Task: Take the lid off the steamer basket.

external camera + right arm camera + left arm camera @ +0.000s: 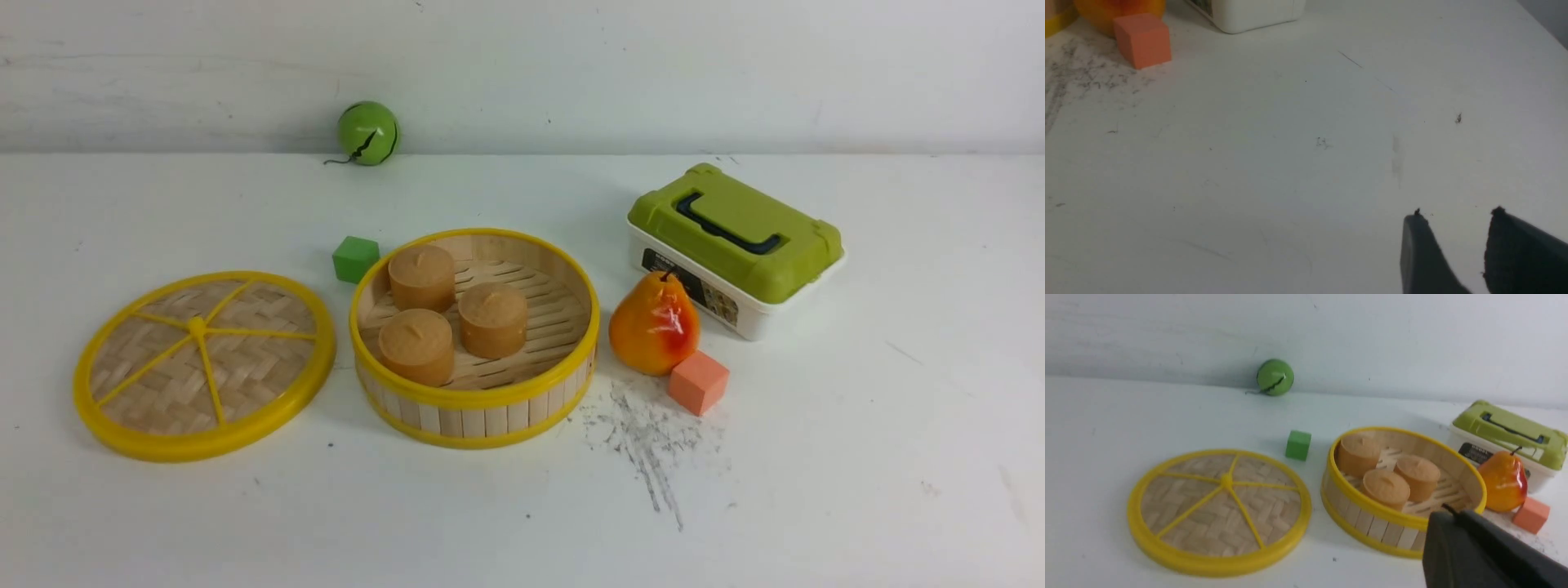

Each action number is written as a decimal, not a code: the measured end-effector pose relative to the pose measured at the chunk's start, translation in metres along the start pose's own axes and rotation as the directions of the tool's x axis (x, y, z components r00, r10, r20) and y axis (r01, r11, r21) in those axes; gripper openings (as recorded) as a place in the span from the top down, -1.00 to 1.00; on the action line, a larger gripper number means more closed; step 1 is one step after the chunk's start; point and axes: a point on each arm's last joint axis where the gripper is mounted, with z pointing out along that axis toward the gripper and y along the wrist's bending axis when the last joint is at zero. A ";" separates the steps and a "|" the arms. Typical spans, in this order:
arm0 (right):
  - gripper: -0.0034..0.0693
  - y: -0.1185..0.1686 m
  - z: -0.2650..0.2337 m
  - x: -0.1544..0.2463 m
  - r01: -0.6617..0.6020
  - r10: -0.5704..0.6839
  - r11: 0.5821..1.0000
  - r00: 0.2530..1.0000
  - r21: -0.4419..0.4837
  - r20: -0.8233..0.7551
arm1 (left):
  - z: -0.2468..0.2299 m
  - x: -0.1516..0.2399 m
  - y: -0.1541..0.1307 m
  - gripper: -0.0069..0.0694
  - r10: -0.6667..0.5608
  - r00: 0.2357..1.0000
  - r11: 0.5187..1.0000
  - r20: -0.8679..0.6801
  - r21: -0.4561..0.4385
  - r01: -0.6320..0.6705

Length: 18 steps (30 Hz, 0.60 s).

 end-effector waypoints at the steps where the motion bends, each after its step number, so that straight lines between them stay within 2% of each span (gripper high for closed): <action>1: 0.25 0.000 0.000 0.000 0.000 0.000 1.000 1.000 0.000 0.000 | -0.002 0.010 0.001 0.85 0.000 1.000 1.000 -0.001 0.000 0.000; 9: 0.25 0.000 0.000 0.000 0.000 0.000 1.000 1.000 0.000 0.000 | -0.001 0.054 0.010 0.85 0.029 0.999 0.999 -0.019 -0.020 -0.029; 16: 0.25 0.000 0.000 0.000 0.000 0.000 1.000 1.000 0.000 0.000 | 0.013 0.082 0.025 0.85 0.021 0.996 0.996 0.086 -0.089 -0.013; 18: 0.25 0.000 0.000 0.000 0.000 0.000 1.000 1.000 0.000 0.000 | 0.015 0.087 0.026 0.85 0.035 0.995 0.996 0.091 -0.081 -0.028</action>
